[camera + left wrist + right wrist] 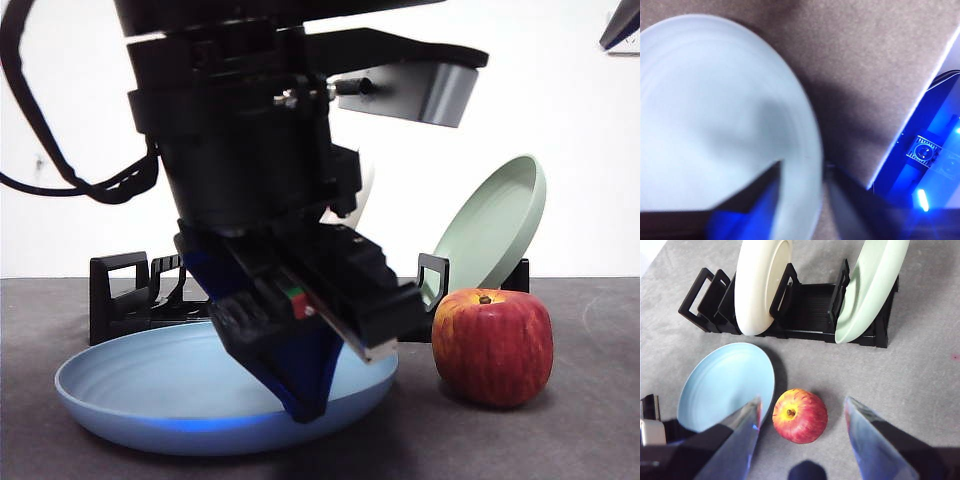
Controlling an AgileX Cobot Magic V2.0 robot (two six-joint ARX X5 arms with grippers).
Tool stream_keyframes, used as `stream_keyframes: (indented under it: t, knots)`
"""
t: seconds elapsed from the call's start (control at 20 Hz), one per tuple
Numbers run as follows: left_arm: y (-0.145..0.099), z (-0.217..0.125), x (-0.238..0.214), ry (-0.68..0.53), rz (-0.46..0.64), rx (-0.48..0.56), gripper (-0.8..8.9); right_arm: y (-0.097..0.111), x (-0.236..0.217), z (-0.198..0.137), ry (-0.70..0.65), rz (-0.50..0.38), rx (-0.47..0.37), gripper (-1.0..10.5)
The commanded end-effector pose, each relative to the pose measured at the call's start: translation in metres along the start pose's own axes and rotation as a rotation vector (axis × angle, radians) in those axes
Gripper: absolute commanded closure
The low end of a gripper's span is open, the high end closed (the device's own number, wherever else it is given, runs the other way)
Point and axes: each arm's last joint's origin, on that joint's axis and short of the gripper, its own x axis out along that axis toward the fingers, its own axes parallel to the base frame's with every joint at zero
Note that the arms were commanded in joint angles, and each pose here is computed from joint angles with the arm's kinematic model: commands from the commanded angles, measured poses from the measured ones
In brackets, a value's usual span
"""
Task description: Take the blue plate from the plate rack,put the plate on the table,take the apple from the table,put the apple in the plate
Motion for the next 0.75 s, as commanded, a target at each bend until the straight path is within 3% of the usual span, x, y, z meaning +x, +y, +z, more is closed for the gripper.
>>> stream_keyframes:
  t: [0.05, 0.2, 0.35, 0.55, 0.75]
  knots:
    - [0.004, 0.005, -0.004, -0.011, 0.007, -0.008, 3.42, 0.0, -0.001, 0.001, -0.006, 0.001, -0.01, 6.6]
    - [0.017, 0.018, -0.035, -0.086, 0.054, -0.04, 3.42, 0.002, 0.001, 0.001, 0.004, 0.012, -0.018, 6.4]
    - [0.043, 0.03, -0.087, -0.229, 0.132, -0.115, 3.42, 0.006, 0.011, 0.001, 0.053, 0.044, -0.048, 4.0]
    - [0.089, 0.025, -0.166, -0.467, 0.16, -0.251, 3.43, 0.016, 0.037, -0.001, 0.162, 0.015, -0.101, 4.0]
    - [0.135, -0.015, -0.232, -0.656, 0.23, -0.408, 3.43, 0.035, 0.065, 0.0, 0.259, -0.052, -0.2, 4.0]
